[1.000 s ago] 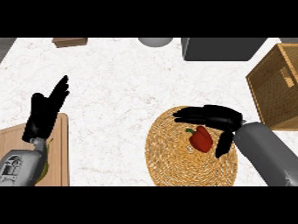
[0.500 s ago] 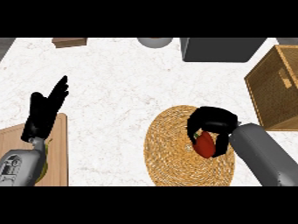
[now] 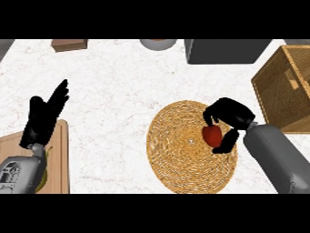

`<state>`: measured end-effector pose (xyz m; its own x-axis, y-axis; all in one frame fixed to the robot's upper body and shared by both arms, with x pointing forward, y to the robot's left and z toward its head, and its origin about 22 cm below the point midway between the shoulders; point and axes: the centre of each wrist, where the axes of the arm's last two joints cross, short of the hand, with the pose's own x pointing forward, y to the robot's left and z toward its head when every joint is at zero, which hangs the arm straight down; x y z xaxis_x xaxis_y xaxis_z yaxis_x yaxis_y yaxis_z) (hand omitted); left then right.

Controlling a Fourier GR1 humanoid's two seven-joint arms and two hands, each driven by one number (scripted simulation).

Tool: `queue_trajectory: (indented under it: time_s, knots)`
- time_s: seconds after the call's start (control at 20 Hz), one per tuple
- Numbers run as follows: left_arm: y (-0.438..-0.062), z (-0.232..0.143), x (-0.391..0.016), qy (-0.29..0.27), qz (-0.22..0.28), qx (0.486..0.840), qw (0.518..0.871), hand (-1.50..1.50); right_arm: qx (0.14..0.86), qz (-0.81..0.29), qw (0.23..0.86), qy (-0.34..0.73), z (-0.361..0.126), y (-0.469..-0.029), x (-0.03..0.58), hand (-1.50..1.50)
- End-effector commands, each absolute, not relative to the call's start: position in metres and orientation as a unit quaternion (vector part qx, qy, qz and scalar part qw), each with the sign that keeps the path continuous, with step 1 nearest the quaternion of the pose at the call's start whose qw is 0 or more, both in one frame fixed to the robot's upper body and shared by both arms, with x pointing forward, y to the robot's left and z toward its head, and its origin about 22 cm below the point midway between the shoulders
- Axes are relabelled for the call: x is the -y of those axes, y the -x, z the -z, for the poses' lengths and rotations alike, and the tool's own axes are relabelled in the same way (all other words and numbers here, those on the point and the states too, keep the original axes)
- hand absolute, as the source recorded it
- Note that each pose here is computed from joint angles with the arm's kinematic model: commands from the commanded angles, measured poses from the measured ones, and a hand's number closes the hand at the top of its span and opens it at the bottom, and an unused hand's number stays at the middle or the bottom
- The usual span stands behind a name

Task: Pick the bell pepper from the placemat and place it in the basket

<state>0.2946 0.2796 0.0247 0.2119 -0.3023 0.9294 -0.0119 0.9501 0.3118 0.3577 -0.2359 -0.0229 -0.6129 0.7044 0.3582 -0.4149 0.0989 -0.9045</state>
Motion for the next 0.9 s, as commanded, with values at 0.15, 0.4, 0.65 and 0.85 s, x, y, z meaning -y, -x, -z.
queue_trajectory:
  time_s: [0.15, 0.4, 0.65, 0.85]
  knots:
    - [-0.292, -0.026, -0.29, -0.13, 0.102, 0.62, 0.767, 0.0, 0.482, -0.58, 0.536, 0.379, 0.008, -0.377, 0.204, 1.5]
    - [-0.295, -0.022, -0.285, -0.136, 0.09, 0.618, 0.769, 0.0, 0.536, -0.449, 0.622, 0.351, -0.028, -0.378, 0.13, 1.5]
    - [-0.289, -0.019, -0.292, -0.135, 0.088, 0.609, 0.776, 0.0, 0.641, -0.33, 0.619, 0.312, -0.112, -0.379, 0.093, 1.5]
    - [-0.289, -0.017, -0.287, -0.134, 0.076, 0.615, 0.773, 0.0, 0.684, -0.245, 0.613, 0.309, -0.163, -0.356, 0.09, 1.5]
